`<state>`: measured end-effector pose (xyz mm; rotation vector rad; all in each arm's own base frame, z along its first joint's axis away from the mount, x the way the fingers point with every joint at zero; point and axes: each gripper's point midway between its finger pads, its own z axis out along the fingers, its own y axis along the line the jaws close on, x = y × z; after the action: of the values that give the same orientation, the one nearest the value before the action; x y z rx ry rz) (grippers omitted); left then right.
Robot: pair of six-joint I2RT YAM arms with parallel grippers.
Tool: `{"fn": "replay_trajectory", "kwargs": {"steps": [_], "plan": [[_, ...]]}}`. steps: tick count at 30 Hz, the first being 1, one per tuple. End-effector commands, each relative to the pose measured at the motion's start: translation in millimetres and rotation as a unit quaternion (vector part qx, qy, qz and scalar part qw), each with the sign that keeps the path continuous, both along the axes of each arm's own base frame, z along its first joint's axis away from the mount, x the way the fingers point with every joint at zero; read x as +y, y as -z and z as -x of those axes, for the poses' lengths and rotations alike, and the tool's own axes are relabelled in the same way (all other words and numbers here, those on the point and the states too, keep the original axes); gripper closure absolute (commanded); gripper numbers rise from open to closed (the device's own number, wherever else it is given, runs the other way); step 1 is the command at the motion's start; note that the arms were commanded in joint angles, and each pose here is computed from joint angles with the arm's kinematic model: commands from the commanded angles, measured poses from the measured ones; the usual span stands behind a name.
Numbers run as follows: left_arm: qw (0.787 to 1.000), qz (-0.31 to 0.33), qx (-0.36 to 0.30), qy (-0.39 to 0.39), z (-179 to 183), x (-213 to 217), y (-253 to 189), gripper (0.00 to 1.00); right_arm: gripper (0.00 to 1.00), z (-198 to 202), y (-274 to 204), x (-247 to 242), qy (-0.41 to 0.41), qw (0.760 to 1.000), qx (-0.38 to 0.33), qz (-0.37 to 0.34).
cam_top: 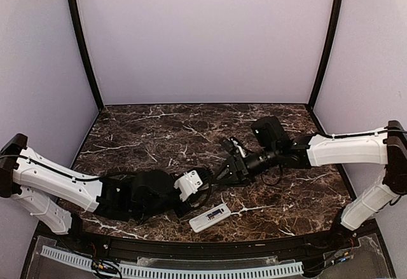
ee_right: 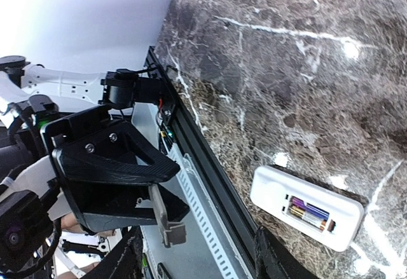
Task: Load the batteries into the remote control
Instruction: Pass from the left arm to the right
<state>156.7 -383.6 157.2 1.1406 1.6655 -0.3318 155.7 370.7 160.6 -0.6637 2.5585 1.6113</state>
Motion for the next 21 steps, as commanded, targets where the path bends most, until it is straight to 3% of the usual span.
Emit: {"fn": "replay_trajectory", "kwargs": {"steps": [1, 11, 21], "plan": [[0.998, 0.015, -0.058, -0.006, -4, 0, -29, 0.99, 0.46, -1, -31, 7, 0.004, 0.998, -0.014, -0.058], [0.996, 0.017, -0.091, -0.003, 0, -10, -46, 0.99, 0.72, 13, -47, 16, -0.018, 0.997, -0.018, -0.076], [0.996, 0.017, -0.092, 0.001, 3, -12, -46, 0.98, 0.84, 17, -49, 18, -0.024, 0.996, -0.018, -0.084]]}}
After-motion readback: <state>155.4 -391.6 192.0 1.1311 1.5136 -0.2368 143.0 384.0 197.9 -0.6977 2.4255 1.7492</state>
